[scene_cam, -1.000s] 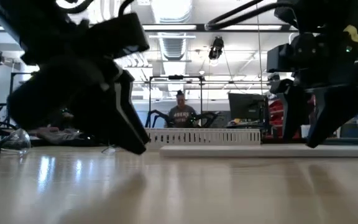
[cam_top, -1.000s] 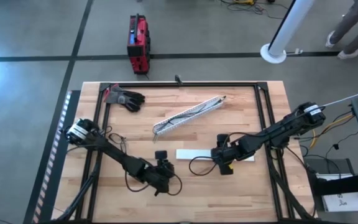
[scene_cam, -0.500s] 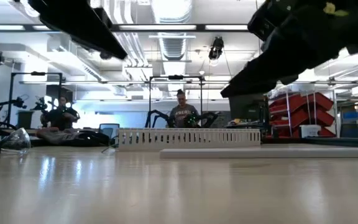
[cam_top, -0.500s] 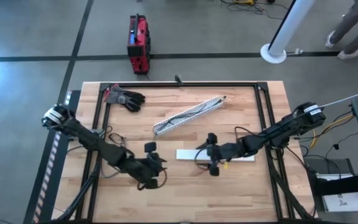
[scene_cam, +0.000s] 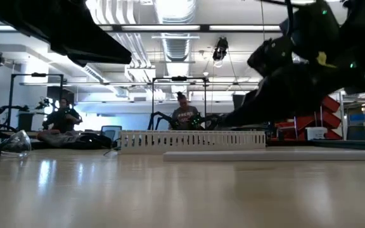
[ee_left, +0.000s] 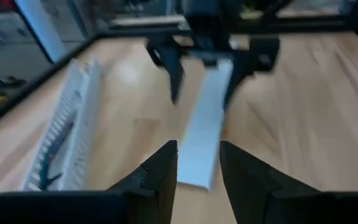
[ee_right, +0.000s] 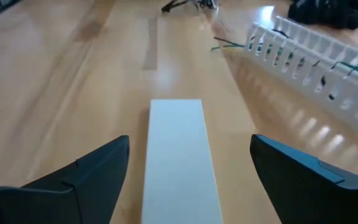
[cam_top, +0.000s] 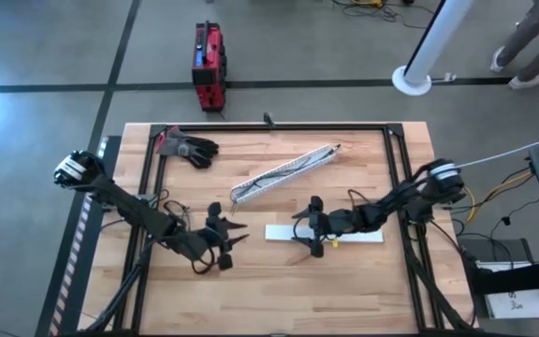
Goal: Ziptie cables
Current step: Insert the white duct lid into the white cable duct until it is secured, then move the white cable duct to the center
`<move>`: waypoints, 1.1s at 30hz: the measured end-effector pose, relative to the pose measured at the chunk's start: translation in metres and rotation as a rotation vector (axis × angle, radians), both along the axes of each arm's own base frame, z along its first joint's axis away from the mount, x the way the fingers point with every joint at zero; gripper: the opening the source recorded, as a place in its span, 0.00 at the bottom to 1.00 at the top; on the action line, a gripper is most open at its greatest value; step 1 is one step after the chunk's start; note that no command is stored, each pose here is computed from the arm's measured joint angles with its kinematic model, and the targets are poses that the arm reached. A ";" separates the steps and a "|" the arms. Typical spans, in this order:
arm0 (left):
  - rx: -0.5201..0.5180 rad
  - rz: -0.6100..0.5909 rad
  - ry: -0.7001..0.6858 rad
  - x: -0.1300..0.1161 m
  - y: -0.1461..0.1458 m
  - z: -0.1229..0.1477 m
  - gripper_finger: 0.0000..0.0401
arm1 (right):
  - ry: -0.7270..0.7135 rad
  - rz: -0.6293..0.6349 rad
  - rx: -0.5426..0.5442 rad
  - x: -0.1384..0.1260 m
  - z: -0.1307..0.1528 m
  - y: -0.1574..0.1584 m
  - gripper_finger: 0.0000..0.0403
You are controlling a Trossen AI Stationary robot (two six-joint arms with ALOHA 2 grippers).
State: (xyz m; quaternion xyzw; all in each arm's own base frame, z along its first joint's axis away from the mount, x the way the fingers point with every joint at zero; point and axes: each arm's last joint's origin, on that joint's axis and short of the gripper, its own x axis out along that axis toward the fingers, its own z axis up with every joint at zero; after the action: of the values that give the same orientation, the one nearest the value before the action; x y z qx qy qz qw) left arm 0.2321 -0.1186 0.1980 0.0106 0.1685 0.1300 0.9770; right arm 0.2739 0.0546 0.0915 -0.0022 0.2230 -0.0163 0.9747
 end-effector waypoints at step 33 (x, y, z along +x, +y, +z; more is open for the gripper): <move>-0.040 0.103 -0.129 0.012 0.005 -0.004 0.26 | 0.121 0.116 -0.054 0.020 -0.059 -0.010 0.66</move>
State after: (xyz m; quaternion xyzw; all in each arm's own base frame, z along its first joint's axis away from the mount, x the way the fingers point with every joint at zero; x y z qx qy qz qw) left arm 0.2439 -0.1137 0.1944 -0.0259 0.1083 0.1770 0.9779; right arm 0.2942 0.0449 0.0329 -0.0425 0.2805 0.0342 0.9583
